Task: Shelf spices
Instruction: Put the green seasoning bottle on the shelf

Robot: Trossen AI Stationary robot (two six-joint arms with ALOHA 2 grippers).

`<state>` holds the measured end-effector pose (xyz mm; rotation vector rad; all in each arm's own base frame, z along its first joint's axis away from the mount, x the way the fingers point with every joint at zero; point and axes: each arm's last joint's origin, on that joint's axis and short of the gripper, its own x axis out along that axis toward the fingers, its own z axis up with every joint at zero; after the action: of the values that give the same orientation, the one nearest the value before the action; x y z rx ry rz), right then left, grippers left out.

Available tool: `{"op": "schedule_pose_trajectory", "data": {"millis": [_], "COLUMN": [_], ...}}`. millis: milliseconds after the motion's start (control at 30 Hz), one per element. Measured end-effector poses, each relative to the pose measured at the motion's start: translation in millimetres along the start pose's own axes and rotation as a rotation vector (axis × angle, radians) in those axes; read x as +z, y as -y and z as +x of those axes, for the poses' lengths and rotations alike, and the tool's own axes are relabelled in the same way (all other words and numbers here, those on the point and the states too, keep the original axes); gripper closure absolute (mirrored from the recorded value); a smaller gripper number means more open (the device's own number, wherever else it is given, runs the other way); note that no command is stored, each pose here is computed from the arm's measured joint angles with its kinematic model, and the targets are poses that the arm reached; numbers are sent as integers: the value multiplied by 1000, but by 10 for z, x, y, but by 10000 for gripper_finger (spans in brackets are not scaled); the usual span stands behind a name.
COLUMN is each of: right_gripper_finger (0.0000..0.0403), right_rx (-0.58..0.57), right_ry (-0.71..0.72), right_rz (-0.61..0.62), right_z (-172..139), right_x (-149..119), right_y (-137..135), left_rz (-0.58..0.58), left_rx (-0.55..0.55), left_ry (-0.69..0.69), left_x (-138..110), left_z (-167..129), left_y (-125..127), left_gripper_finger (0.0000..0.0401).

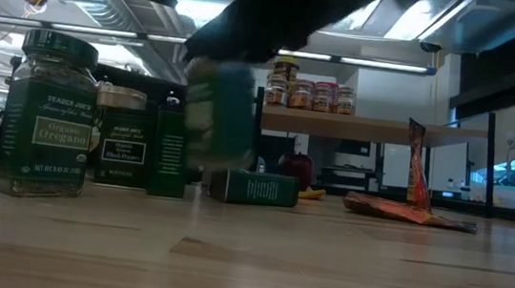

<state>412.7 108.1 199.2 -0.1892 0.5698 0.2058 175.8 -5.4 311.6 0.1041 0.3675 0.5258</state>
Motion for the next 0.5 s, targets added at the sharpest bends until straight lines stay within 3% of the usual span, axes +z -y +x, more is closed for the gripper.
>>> {"op": "schedule_pose_trajectory", "data": {"millis": [200, 500], "right_gripper_finger": [200, 200], "right_rx": [-90, -336], "right_ry": [-70, -74], "right_rz": [-21, -3], "right_z": [-521, -1464], "right_x": [201, 409], "right_y": [87, 250], "left_rz": [0, 3], "left_rx": [0, 0], "left_ry": [0, -5], "left_x": [0, -6], "left_z": [0, 0], "left_y": [0, 0], "left_gripper_finger": [152, 152]}}
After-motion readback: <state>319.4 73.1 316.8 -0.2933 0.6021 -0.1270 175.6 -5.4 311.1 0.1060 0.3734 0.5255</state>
